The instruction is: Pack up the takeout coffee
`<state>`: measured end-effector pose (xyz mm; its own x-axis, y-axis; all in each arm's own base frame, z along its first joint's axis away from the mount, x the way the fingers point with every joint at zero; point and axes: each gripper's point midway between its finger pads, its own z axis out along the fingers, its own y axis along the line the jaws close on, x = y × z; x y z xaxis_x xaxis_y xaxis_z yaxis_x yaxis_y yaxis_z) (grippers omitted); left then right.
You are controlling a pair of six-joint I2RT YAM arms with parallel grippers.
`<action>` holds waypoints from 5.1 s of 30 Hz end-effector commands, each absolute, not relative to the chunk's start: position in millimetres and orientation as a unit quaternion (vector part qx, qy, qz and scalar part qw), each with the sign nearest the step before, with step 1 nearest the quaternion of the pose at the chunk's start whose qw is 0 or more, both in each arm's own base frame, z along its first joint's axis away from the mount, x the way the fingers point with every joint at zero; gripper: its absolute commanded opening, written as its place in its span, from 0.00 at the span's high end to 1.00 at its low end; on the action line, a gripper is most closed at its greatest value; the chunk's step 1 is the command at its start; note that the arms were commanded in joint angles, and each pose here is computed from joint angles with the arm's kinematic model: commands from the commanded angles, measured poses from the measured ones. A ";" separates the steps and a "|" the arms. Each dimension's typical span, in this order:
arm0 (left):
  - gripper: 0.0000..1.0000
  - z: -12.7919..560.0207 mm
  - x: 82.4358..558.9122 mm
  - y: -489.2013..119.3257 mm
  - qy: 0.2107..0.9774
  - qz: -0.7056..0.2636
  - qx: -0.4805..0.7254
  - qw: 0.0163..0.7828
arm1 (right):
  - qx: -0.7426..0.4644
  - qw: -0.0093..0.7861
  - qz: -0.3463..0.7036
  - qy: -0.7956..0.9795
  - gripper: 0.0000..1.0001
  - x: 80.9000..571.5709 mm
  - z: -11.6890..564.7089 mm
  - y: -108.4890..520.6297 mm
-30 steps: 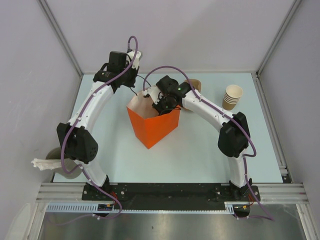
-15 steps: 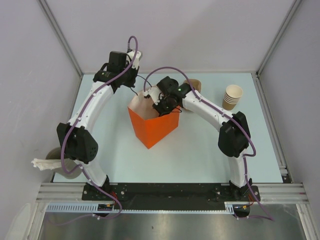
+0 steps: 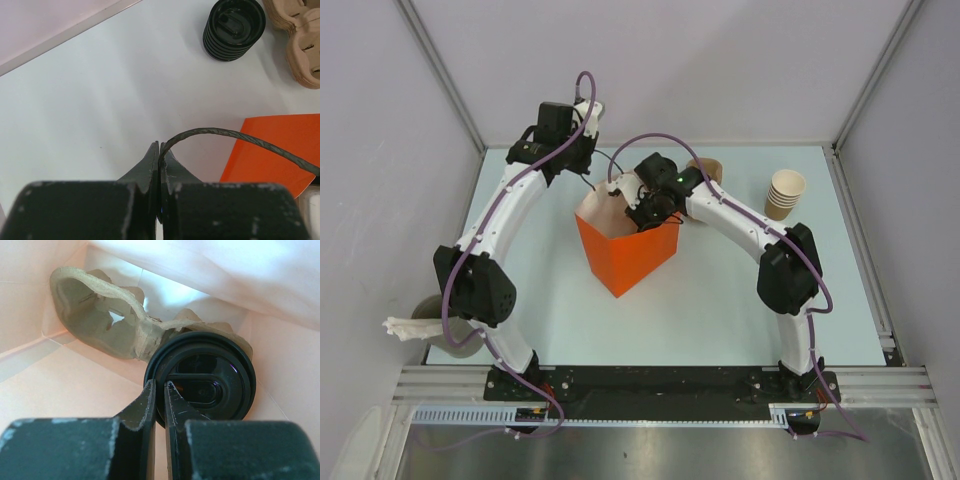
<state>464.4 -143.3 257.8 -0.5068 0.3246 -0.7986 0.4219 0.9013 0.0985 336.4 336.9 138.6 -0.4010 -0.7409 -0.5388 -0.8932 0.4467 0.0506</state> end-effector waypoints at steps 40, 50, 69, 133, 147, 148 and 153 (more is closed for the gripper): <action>1.00 276.5 466.9 -148.8 0.855 -0.062 0.217 0.467 | -0.492 0.195 0.146 0.836 1.00 345.1 129.2 323.4; 1.00 276.3 466.4 -148.4 0.856 -0.061 0.217 0.466 | -0.504 0.178 0.141 0.834 1.00 341.4 126.0 328.8; 1.00 281.5 465.2 -149.7 0.852 -0.059 0.218 0.472 | -0.503 0.153 0.158 0.836 1.00 339.9 126.0 333.0; 1.00 283.5 467.3 -151.1 0.850 -0.054 0.222 0.474 | -0.512 0.181 0.166 0.823 0.82 332.8 126.6 333.7; 0.96 281.1 467.5 -152.0 0.852 -0.056 0.224 0.471 | -0.519 0.239 0.169 0.803 0.54 338.5 171.4 337.7; 0.96 281.1 467.3 -152.7 0.852 -0.056 0.224 0.471 | -0.519 0.243 0.169 0.802 0.52 338.9 175.0 338.0; 0.91 280.4 467.6 -152.6 0.852 -0.057 0.224 0.470 | -0.519 0.263 0.176 0.794 0.36 338.8 190.0 340.7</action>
<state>463.8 -147.9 260.5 -0.4985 0.3297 -0.8018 0.4293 0.8974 0.1021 336.1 341.6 148.1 -0.3715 -0.7655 -0.5253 -0.9141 0.4006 0.0626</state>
